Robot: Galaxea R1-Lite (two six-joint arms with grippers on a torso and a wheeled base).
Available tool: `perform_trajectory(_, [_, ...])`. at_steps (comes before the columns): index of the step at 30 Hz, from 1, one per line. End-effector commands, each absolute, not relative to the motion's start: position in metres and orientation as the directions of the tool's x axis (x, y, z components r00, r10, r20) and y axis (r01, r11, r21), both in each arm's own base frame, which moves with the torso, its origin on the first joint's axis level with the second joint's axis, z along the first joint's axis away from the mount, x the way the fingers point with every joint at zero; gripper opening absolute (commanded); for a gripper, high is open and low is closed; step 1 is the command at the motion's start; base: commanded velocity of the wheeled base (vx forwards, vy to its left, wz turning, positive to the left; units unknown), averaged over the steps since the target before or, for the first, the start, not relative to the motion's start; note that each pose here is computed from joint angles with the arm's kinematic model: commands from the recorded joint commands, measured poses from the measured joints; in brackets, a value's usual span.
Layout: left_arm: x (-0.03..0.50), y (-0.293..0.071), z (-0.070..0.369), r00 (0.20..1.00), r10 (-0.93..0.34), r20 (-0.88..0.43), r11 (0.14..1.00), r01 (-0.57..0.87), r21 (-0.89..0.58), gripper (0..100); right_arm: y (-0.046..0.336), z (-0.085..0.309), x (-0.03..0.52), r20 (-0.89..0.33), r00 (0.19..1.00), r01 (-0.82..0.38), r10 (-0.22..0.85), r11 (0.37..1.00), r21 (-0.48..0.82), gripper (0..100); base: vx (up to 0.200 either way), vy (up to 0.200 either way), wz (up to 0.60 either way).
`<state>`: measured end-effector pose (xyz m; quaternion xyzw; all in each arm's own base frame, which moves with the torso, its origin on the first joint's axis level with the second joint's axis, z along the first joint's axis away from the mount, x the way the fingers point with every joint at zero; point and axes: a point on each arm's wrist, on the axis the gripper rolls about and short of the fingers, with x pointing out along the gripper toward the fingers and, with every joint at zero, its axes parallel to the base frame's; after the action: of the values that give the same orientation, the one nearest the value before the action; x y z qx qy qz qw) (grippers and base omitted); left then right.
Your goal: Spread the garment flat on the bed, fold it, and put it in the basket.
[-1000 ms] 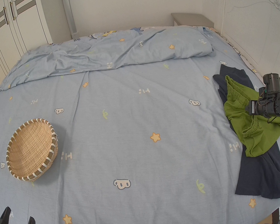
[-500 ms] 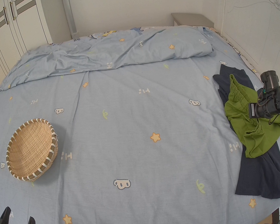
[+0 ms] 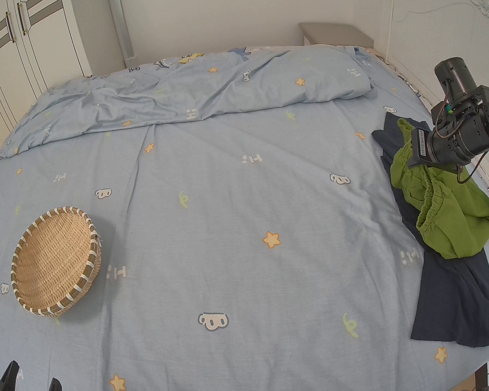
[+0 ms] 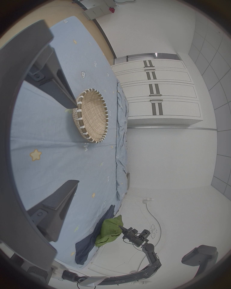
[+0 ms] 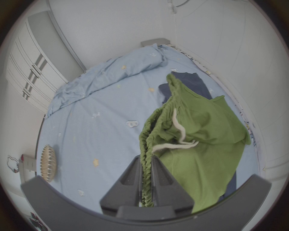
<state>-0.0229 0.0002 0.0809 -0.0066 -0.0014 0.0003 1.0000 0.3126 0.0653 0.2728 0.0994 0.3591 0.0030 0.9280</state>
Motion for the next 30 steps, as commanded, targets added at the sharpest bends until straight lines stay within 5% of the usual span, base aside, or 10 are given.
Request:
perform_trajectory(1, [-0.023, 0.0, 0.076, 1.0, 0.002, 0.002, 1.0, -0.002, -0.014, 100, 0.106, 0.267, 0.268, -0.69, 0.694, -0.045, 0.206, 0.969, 0.244, 0, 0.0, 0.0, 0.0])
perform_trajectory(13, [-0.023, 0.0, 0.076, 1.0, 0.0, 0.002, 1.0, 0.0, -0.012, 100, 0.173, 0.264, 0.237, -0.674, 0.638, -0.275, 0.372, 0.928, 0.252, 0, 0.0, 0.0, 0.0])
perform_trajectory(22, [-0.023, 0.0, 0.076, 1.0, 0.0, 0.002, 1.0, 0.0, -0.012, 100, 0.231, 0.28, 0.21, -0.502, 0.637, -0.462, 0.585, 0.811, 0.36, 0, 0.0, 0.0, 0.0])
perform_trajectory(30, [-0.023, 0.0, 0.076, 1.0, -0.002, 0.002, 1.0, 0.002, -0.012, 100, 0.286, 0.282, 0.222, -0.427, 0.613, -0.518, 0.664, 0.747, 0.418, 0, 0.0, 0.0, 0.0])
